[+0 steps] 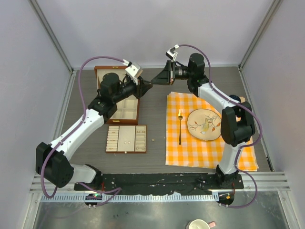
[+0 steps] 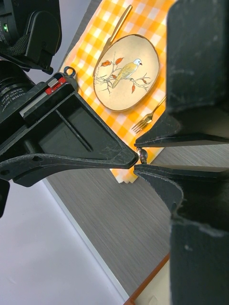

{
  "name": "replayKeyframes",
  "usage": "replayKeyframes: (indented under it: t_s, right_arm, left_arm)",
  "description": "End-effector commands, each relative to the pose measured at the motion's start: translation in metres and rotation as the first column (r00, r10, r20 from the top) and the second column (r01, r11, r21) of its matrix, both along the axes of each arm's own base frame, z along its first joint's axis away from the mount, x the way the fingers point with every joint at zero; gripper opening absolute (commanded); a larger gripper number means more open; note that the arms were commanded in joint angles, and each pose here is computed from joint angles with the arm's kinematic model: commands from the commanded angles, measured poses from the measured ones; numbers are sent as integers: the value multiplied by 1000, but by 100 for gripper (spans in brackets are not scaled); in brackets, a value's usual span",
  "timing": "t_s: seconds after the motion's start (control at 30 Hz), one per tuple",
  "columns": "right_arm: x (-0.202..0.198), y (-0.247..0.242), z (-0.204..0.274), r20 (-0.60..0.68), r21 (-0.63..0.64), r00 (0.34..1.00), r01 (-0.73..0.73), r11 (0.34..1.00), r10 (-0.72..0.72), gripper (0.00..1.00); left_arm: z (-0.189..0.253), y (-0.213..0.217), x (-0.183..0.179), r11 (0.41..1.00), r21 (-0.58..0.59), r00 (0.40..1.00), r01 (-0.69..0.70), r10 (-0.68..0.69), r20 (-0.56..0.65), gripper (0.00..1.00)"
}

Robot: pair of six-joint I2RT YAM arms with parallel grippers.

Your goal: Organize the mixed jewelry

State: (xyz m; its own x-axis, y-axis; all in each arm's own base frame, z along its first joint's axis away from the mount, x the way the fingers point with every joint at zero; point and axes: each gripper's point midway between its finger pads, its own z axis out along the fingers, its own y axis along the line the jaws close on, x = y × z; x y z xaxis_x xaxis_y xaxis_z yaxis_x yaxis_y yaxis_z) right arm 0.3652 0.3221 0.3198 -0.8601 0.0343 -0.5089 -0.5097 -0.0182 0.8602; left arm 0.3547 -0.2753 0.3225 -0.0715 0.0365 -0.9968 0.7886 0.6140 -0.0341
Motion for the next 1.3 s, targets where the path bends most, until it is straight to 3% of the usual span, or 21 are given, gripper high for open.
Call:
replayKeyframes:
  t_s: [0.0,0.2,1.27]
  right_arm:
    - [-13,-6,29,92,26,996,-4,1000,1,1]
    - [-13,-7,29,93,27,996,-2,1000,0,1]
    - [-12,-11,37,113,36,993,16,999,-19,1]
  left_arm:
    - [30,3,-2,999,-35,997,-12,14,69,17]
    - [32,2,-4,999,-39,998,-6,8,68,27]
    - [24,2,-9,998,-62,999,-1,4,46,28]
